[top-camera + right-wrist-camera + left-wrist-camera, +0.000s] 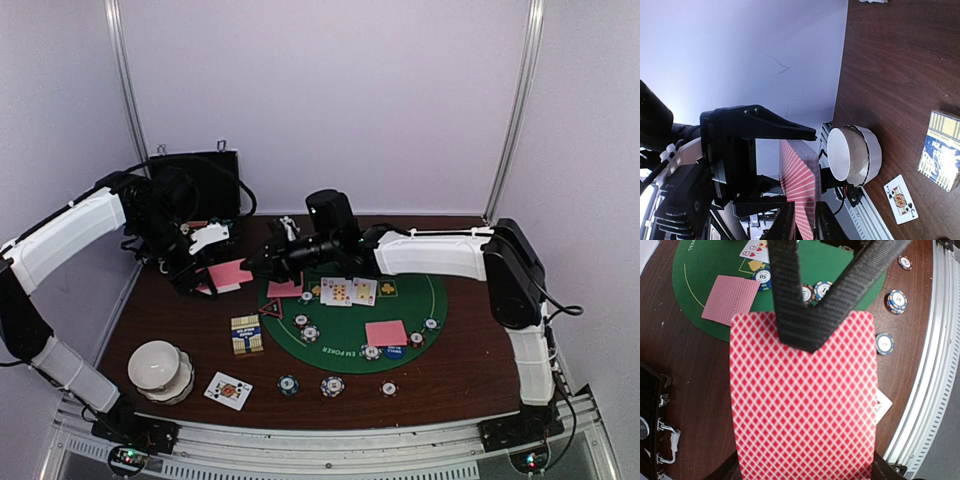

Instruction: Distribute texas hold em gaming equipment

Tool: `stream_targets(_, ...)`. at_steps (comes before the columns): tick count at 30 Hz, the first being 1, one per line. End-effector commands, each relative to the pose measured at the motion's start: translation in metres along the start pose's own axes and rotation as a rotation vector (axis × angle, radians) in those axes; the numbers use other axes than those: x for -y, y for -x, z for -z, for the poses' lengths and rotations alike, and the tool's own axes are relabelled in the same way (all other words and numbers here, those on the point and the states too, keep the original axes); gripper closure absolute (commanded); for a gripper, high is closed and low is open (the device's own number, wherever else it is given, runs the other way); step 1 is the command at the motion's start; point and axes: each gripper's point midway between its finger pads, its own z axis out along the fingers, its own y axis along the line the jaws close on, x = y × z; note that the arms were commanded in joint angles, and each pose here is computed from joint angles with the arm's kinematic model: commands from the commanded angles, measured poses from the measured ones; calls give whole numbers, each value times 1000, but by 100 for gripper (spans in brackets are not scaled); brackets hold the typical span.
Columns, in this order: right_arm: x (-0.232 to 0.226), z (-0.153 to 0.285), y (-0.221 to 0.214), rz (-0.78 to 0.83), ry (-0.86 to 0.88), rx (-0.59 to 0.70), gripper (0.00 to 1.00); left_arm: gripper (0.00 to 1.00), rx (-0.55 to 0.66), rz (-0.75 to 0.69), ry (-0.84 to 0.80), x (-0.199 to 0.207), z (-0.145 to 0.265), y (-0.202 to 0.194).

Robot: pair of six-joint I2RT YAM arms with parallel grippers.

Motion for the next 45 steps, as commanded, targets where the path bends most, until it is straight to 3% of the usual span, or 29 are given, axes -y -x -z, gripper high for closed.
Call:
stream_targets(1, -27, 14, -3, 33, 34, 11, 91, 100, 43, -16, 32, -8, 7, 12)
stream_targets(5, -31, 16, -4, 31, 41, 5, 100, 100, 45, -16, 34, -8, 8, 13)
stream_targets(12, -32, 31, 1, 20, 50, 19, 100, 100, 39, -17, 42, -9, 8, 11)
stream_targets(20, -13, 97, 29, 10, 13, 133, 100, 100, 31, -21, 46, -9, 8, 8)
stream_targets(25, 23, 155, 46, -16, -70, 226, 100, 100, 29, -21, 49, -9, 8, 7)
stream_targets(33, 124, 261, 78, -89, -362, 408, 100, 100, 36, -20, 47, -8, 9, 9)
stream_targets(37, 163, 286, 86, -96, -495, 438, 100, 100, 34, -21, 46, -7, 10, 8)
stream_targets(45, 207, 301, 97, -107, -595, 454, 100, 100, 29, -20, 43, -7, 10, 7)
